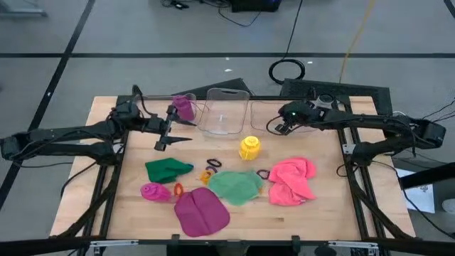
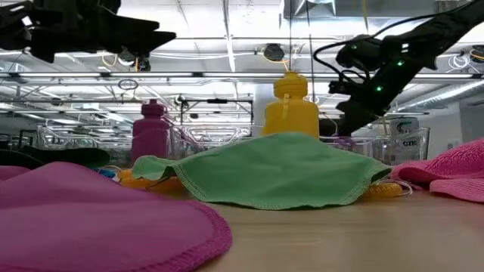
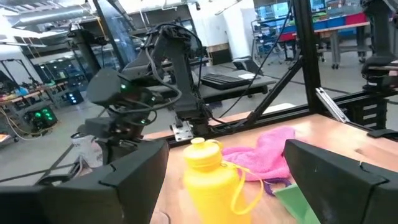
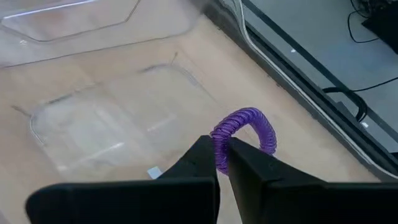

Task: Pick & Place Sports Items
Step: Put the purple spring keychain into the right transparent bin

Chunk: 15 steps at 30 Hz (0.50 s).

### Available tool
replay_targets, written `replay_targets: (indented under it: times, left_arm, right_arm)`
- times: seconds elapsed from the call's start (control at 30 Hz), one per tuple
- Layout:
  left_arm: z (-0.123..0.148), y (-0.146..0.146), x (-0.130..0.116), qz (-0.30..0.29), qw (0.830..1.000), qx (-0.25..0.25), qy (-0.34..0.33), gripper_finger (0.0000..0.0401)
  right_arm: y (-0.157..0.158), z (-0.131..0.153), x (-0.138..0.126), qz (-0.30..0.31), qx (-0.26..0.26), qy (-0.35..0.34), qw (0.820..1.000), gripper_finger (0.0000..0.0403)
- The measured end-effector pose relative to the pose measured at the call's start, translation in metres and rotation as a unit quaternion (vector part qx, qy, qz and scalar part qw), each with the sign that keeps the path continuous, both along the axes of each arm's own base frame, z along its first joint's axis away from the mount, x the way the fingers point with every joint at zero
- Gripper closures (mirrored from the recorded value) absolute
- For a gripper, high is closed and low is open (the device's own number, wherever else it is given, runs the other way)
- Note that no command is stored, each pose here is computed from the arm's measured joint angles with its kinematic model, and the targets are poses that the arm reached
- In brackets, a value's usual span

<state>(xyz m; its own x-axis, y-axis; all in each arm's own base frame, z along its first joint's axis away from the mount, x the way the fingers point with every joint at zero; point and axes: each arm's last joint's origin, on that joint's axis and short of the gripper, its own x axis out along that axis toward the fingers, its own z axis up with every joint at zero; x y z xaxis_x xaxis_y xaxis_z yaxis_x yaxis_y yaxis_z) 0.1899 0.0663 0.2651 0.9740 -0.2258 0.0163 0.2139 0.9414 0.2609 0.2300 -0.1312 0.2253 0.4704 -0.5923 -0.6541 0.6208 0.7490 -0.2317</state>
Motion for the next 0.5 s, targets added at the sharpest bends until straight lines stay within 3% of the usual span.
replay_targets:
  times: [0.3,0.5]
  left_arm:
    - [-0.0007,0.0,0.0,0.0,1.0,-0.002,0.004,0.0132]
    - [-0.001,0.0,0.0,0.0,1.0,-0.001,0.005,0.0132]
  right_arm:
    - [0.0012,-0.0025,-0.0021,-0.008,0.015,0.008,1.0,0.0403]
    - [0.0016,-0.0043,-0.0029,0.017,0.049,0.001,0.999,0.0403]
